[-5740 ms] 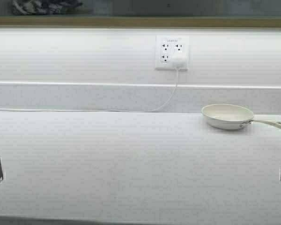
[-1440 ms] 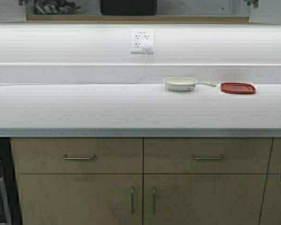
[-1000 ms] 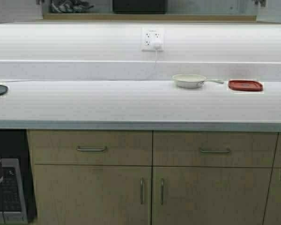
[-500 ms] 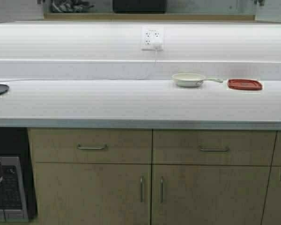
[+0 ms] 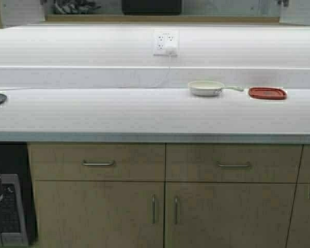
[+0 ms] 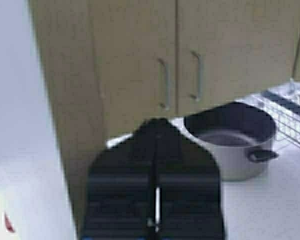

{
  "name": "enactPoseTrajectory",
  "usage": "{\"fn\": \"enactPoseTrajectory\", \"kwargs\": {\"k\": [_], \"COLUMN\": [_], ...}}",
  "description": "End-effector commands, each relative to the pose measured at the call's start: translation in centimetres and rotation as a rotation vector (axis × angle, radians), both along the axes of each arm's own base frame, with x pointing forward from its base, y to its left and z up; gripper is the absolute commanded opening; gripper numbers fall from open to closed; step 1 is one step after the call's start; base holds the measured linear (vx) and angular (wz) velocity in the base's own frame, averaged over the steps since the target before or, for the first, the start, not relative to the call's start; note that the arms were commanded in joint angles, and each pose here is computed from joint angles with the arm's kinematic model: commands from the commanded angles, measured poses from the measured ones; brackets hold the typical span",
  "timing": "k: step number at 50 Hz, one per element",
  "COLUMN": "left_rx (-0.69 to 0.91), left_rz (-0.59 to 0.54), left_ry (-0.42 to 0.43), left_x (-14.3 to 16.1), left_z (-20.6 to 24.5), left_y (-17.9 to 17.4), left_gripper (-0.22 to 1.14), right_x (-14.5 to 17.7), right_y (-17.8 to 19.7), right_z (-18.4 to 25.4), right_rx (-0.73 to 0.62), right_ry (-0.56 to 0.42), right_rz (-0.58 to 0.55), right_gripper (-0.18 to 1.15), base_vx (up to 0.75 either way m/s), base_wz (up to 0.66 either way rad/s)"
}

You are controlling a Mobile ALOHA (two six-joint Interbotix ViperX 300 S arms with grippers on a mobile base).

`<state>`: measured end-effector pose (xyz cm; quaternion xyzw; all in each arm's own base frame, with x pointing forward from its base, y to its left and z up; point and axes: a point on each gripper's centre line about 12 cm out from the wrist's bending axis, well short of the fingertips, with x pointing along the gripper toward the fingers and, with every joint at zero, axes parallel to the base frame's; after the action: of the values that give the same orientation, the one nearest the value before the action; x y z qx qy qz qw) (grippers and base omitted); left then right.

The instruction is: Open the cabinet, put the pot inside, then close it

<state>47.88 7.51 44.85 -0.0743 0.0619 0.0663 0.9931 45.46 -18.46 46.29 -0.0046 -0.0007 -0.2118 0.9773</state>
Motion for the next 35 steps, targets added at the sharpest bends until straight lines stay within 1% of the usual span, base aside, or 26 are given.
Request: {"fn": "enactPoseTrajectory", "kwargs": {"k": [1, 4, 9, 15, 19, 22, 26, 31, 35], "left_rx": [-0.011, -0.011, 0.002, 0.009, 0.012, 0.017, 0.026, 0.029, 0.028], "left_rz": [-0.028, -0.028, -0.05, -0.086, -0.115, -0.143, -0.197, -0.256, -0.278], "left_ry": [-0.041, -0.031, -0.036, -0.088, -0.105, -0.111, -0.108, -0.099, -0.101], "left_x": [-3.5, -5.0, -8.3, -11.6, -13.4, -14.4, -14.9, -15.3, -15.2], "left_z": [2.0, 1.5, 0.7, 0.0, -0.6, -0.8, -1.1, -1.6, -1.7], "left_y": [-2.0, -2.2, -3.6, -5.6, -6.8, -7.8, -9.6, -11.5, -12.3], "left_gripper": [0.04, 0.04, 0.04, 0.04, 0.04, 0.04, 0.04, 0.04, 0.04], "right_x": [-1.1, -2.8, -6.4, -10.1, -11.9, -12.9, -13.8, -14.1, -13.5], "right_y": [8.6, 10.1, 12.8, 17.0, 19.3, 20.7, 22.1, 23.8, 25.1], "right_z": [2.3, 2.3, 2.0, 1.1, 0.6, 0.1, -0.8, -1.6, -1.6], "right_rx": [-0.062, -0.069, -0.071, -0.079, -0.082, -0.08, -0.07, -0.062, -0.062], "right_ry": [-0.02, -0.01, -0.006, -0.013, -0.02, -0.016, 0.0, 0.028, 0.028], "right_rz": [0.165, 0.189, 0.241, 0.351, 0.419, 0.464, 0.51, 0.562, 0.598], "right_gripper": [0.06, 0.06, 0.06, 0.06, 0.06, 0.06, 0.06, 0.06, 0.06], "base_vx": [0.01, 0.01, 0.01, 0.03, 0.05, 0.06, 0.07, 0.09, 0.1], "base_wz": [-0.05, -0.05, -0.03, 0.02, 0.02, 0.01, 0.03, 0.02, 0.01]}}
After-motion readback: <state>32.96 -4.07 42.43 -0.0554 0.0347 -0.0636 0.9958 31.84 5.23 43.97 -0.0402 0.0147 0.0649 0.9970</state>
